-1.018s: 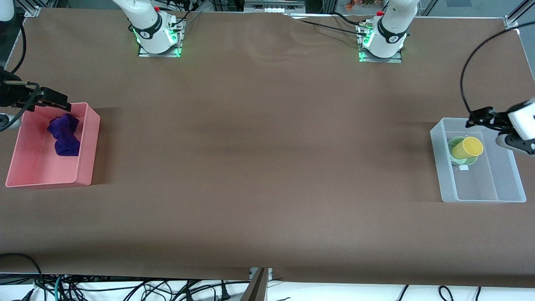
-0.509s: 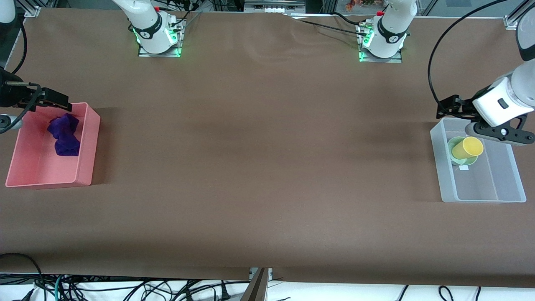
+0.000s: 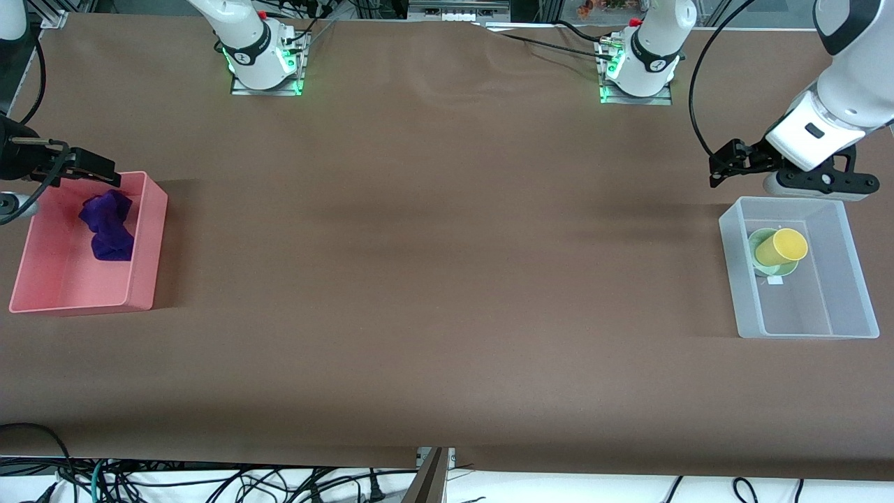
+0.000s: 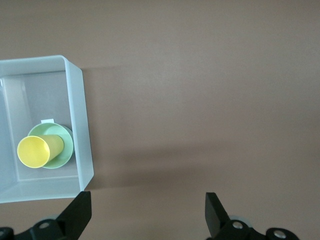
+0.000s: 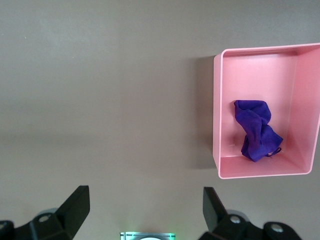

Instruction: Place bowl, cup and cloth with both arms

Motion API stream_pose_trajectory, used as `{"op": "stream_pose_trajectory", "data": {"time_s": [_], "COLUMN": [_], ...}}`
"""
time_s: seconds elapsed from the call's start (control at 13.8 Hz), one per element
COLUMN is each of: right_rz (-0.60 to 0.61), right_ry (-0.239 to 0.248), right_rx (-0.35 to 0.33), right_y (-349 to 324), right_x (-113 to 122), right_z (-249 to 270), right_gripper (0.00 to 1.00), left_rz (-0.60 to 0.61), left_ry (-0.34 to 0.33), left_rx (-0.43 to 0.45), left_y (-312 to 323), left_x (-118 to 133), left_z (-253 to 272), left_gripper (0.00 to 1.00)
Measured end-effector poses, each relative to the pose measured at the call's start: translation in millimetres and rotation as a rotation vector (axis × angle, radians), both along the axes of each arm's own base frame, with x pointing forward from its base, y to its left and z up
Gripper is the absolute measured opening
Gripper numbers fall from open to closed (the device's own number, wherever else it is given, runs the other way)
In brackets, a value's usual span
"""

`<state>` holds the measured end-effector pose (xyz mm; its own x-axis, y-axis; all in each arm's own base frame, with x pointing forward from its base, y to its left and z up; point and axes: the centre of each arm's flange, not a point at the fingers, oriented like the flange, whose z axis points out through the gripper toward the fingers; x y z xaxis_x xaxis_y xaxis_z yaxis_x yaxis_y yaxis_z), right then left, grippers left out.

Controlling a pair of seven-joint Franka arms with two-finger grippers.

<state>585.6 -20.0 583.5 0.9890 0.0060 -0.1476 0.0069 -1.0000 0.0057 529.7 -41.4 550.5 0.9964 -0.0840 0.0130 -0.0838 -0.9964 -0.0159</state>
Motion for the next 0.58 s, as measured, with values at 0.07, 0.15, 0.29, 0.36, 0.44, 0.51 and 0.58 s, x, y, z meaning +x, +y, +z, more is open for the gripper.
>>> {"op": "stream_pose_trajectory", "data": {"time_s": [0.07,0.15,0.29,0.36,0.44,0.51,0.58], "right_rz": [0.000,0.000,-0.001,-0.001,-0.002,-0.003,-0.004], "right_ry": [0.000,0.000,0.000,0.000,0.000,0.000,0.000], "right_rx": [0.000,0.000,0.000,0.000,0.000,0.000,-0.001], "right_y": [0,0,0,0,-1,-1,-1], "right_x": [0,0,0,0,0,0,0], "right_z": [0,0,0,0,0,0,0], "right_gripper": [1.00,1.00,1.00,1.00,1.00,1.00,1.00], "left_rz": [-0.008,-0.010,0.003,0.012,0.016,0.016,0.015], "left_ry": [0.003,0.012,0.023,0.026,0.031,0.033,0.036], "left_rx": [0.005,0.003,-0.004,-0.005,-0.006,-0.006,-0.006], "left_y": [-2,-3,5,10,12,12,12], "left_x": [1,5,20,27,31,34,35], "left_z": [2,5,10,9,7,5,4], "left_gripper": [1.00,1.00,1.00,1.00,1.00,1.00,1.00]}}
